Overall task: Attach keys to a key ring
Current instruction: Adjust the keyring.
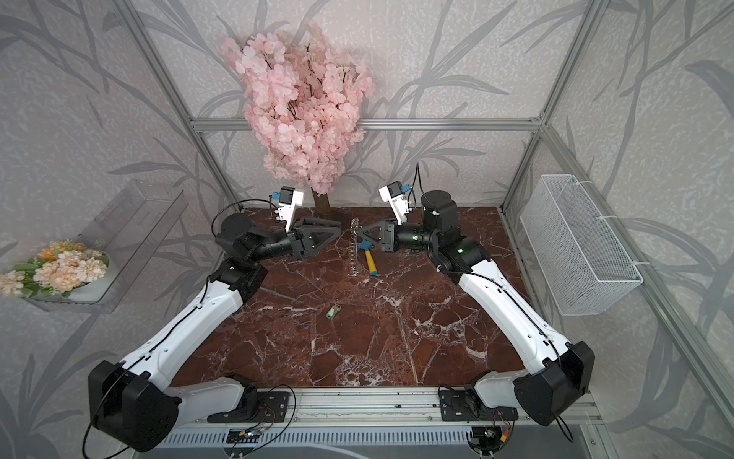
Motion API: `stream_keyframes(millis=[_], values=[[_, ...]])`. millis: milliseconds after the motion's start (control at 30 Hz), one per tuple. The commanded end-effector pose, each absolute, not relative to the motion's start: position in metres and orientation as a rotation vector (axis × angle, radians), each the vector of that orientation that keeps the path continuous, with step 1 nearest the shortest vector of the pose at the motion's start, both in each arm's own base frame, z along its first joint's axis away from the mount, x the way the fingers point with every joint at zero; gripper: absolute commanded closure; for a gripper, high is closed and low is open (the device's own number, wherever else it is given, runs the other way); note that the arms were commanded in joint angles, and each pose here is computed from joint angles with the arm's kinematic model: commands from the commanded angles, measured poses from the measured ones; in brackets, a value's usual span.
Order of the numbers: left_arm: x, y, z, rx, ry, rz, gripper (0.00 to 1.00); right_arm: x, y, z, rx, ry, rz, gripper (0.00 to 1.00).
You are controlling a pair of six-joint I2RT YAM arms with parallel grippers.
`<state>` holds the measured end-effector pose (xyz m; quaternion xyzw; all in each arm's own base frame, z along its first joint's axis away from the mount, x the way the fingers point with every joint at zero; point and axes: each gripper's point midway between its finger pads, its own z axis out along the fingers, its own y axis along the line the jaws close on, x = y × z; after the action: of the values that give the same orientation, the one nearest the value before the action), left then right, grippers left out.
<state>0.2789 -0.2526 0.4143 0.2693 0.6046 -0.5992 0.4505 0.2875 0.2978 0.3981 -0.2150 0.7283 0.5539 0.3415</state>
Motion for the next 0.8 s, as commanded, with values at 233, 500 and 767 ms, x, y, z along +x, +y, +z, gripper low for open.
stream_keyframes(millis=[233,500,767], values=[[0.255,-0.258,0.445,0.751,1.392,-1.544,0.67,0.281,0.303,0.438,-0.613,1.737,1.544,1.00],[0.251,-0.258,0.456,0.744,1.374,-1.553,0.63,0.276,0.305,0.437,-0.643,1.729,1.570,1.00],[0.255,-0.260,0.456,0.746,1.393,-1.539,0.62,0.267,0.305,0.439,-0.690,1.729,1.580,1.00]])
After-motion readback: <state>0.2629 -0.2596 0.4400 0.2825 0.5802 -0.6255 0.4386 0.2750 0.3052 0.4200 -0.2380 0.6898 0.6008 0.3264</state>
